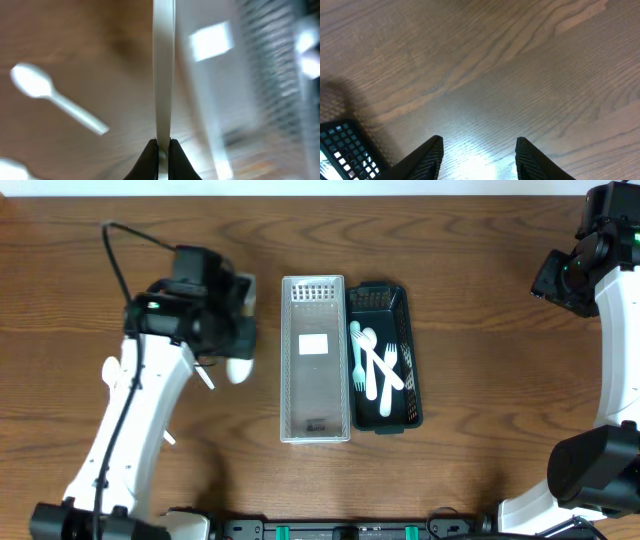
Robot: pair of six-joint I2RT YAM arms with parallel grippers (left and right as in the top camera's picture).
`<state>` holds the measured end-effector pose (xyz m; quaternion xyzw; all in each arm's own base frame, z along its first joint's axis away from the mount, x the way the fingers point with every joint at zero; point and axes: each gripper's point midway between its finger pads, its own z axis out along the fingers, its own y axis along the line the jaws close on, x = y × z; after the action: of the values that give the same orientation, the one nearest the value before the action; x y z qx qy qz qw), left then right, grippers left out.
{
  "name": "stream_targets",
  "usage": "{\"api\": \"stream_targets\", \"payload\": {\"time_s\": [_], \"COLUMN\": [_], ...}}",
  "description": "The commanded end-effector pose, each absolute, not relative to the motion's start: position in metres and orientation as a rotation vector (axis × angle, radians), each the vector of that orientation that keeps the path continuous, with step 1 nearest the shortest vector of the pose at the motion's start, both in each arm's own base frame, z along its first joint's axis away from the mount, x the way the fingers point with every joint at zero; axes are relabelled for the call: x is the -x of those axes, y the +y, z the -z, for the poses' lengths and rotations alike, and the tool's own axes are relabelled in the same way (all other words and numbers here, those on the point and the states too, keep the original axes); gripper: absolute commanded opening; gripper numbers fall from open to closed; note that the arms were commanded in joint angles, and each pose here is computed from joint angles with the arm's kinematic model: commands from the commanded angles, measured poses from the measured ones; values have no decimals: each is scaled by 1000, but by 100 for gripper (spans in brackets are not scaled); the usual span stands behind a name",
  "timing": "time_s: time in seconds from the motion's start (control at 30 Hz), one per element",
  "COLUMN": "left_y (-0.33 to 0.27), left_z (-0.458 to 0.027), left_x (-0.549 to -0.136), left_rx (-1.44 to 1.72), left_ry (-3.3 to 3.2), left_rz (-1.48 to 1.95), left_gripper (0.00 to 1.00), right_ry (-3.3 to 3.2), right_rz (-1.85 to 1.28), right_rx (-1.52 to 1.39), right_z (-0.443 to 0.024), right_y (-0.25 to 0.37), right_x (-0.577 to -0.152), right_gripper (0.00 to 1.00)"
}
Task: Pack container
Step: 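Carry the spoon with the left gripper into the white tray, release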
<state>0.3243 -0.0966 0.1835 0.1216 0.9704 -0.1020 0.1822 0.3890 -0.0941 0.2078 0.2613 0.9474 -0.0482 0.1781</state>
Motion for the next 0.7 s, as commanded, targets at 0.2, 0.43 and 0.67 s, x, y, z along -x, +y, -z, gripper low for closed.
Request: {"api": "stream_targets", "payload": {"time_s": [0.2,0.43,0.67], "left_y": [-187,-200,-199], "left_z": [-180,-120,-77], "left_x": [-321,-323,-321], "left_rx": [-223,-227,-217], "left_ry": [2752,2921,3041], "left_rz": [512,462,409], "left_gripper": [6,6,6], "right_ry": [2689,2699,2703], "right_rz": [155,157,157], "right_rx": [-742,-743,-744], "right_z": [-205,-204,-204], "right_y": [-98,-98,-98], "right_x": [-388,-385,-384], "right_gripper": [50,50,50]}}
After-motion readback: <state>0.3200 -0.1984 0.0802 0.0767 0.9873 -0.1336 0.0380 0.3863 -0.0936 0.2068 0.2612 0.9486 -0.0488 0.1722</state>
